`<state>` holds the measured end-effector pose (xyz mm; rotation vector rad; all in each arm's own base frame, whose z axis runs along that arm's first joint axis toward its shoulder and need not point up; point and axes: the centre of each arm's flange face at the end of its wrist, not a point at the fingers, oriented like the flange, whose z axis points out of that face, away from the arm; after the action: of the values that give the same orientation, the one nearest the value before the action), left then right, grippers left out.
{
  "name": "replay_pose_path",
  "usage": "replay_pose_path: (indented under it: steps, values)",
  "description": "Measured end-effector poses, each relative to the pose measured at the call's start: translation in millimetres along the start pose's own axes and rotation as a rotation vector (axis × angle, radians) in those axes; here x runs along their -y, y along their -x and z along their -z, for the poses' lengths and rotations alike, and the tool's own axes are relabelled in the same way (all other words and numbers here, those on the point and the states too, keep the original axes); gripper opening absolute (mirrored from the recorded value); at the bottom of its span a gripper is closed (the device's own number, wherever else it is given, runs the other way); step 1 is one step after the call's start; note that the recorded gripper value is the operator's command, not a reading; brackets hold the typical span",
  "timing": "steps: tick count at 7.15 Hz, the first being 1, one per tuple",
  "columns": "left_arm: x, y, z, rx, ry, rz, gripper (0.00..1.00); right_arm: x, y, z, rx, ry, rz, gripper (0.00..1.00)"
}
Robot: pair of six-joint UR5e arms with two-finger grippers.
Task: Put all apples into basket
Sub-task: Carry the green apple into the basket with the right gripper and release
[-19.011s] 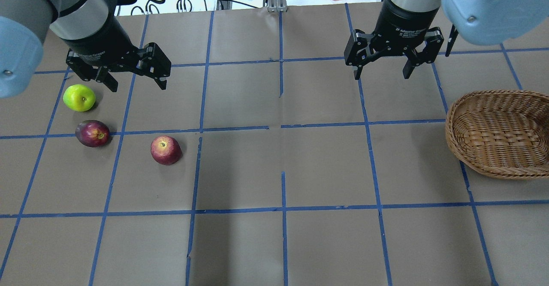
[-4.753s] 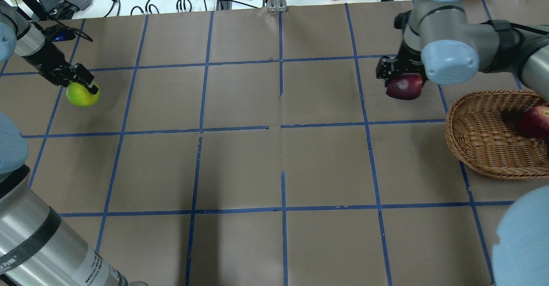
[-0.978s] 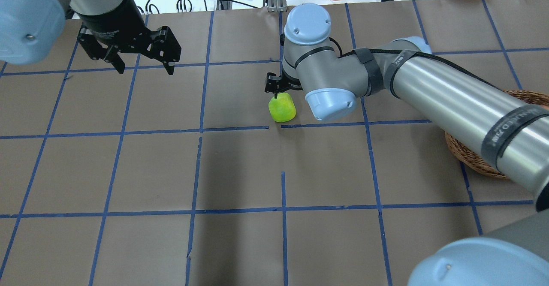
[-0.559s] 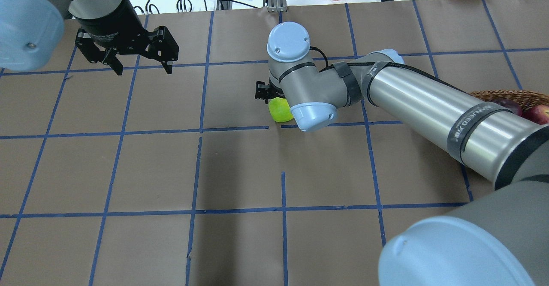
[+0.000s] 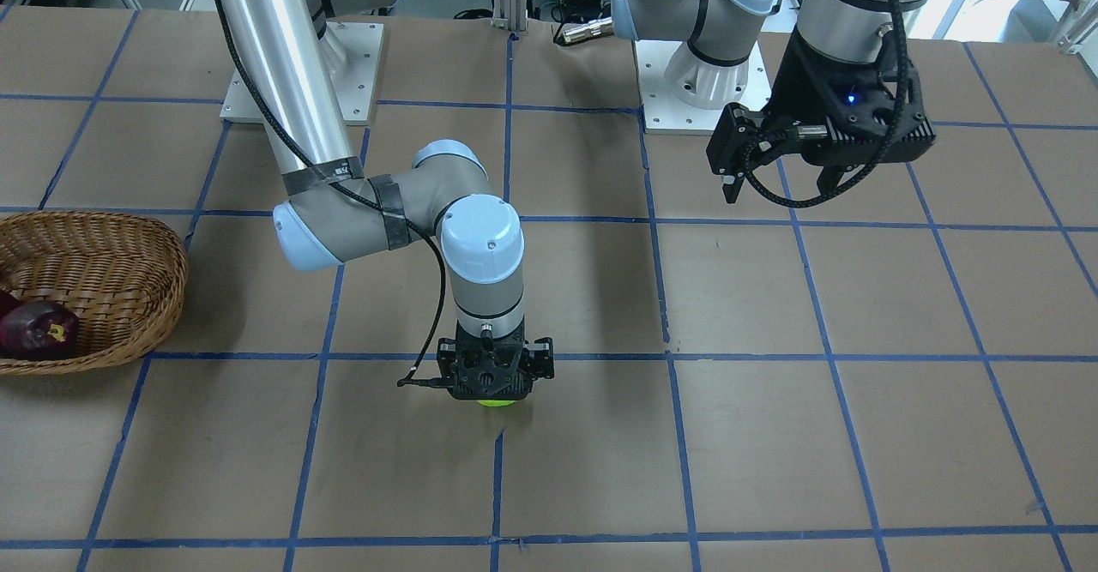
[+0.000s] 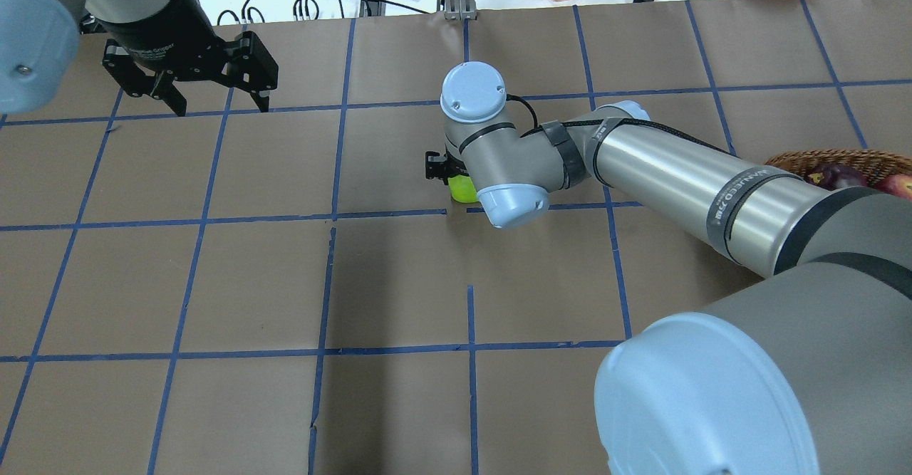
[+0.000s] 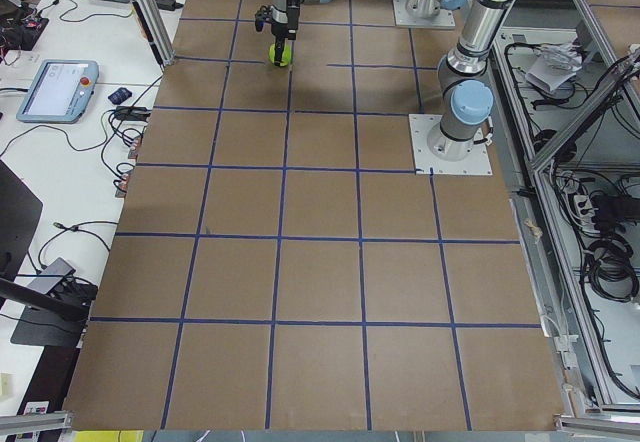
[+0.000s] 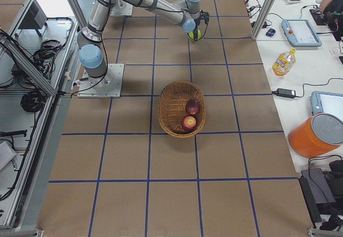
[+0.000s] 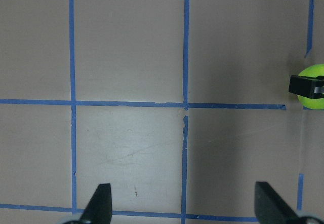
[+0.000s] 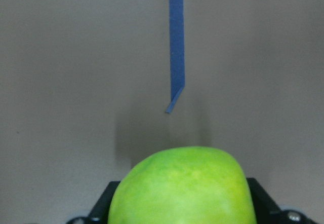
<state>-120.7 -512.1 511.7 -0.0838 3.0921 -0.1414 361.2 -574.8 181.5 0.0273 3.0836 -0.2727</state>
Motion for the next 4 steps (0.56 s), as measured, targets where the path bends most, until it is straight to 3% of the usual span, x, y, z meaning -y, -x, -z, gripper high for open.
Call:
replay_pose_path:
  steps: [2,4]
  values:
    - [2,3,4,-0.037,-0.005,0.012,1.0,10,-13,26,-0.002,-0.013,-0.001,0.38]
    - [3,3,3,-0.042,-0.005,0.012,1.0,26,-77,72,-0.061,0.021,-0.032,0.37]
